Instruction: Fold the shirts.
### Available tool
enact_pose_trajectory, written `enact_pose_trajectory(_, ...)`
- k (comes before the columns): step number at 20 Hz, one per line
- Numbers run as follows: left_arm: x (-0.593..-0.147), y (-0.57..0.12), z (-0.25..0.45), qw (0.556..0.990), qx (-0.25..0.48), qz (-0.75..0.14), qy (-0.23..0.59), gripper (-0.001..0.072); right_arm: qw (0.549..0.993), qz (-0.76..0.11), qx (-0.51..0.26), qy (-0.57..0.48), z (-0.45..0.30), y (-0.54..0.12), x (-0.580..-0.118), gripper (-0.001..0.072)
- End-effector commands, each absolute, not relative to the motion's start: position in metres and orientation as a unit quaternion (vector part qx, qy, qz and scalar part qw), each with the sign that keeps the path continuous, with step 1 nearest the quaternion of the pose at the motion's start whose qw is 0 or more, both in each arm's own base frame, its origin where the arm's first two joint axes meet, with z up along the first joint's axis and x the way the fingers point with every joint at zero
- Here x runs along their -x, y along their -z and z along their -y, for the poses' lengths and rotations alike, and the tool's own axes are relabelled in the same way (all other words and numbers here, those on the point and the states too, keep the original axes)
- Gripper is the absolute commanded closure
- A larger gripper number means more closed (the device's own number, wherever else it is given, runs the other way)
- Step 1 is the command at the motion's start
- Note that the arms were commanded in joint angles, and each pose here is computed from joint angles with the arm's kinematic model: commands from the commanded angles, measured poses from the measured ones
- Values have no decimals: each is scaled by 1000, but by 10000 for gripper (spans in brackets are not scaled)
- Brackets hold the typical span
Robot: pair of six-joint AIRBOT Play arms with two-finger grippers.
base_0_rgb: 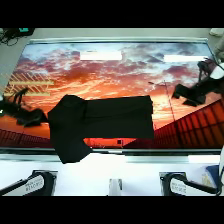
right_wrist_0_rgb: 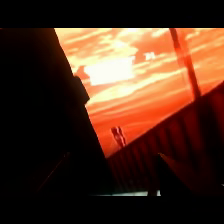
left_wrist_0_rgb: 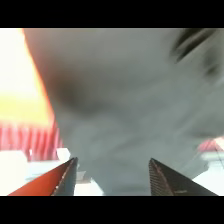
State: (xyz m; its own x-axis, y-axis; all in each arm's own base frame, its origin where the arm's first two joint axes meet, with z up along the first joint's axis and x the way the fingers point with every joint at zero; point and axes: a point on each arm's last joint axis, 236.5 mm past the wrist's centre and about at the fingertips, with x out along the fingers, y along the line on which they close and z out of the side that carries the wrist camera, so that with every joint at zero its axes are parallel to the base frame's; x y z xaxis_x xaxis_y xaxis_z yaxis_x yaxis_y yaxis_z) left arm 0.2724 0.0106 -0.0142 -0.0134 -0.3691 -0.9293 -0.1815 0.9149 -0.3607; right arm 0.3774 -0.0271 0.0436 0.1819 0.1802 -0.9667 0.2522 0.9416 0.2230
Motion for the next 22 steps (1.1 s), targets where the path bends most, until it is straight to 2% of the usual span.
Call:
enact_pose_trajectory(1,-210,53,-22,621,262,-738,31,197,679,-708,-194,-14,30,-38,-325,158)
enact_pose_trajectory(6,-220,91,-1,634,329,-700,24,197,694,-690,-201,-48,4,-40,-340,158)
enact_pose_trajectory(9,-226,106,3,634,324,-702,22,198,698,-688,-192,-55,-2,-40,-342,158)
enact_pose_trajectory(13,-252,112,2,671,316,-670,10,221,684,-704,-186,-49,1,-29,-332,158)
enact_pose_trajectory(15,-260,114,3,685,306,-661,6,386,669,-716,-193,-55,-5,-11,-321,127)
enact_pose_trajectory(16,-262,115,6,688,300,-661,10,456,665,-715,-204,-70,-14,0,-317,60)
enact_pose_trajectory(17,-262,115,9,688,295,-663,14,579,657,-717,-219,-77,-22,12,-310,50)
enact_pose_trajectory(18,-261,114,12,688,291,-665,19,672,646,-723,-233,-76,-28,26,-302,50)
enact_pose_trajectory(22,-260,105,16,694,280,-662,33,673,615,-745,-252,-60,-36,71,-270,108)
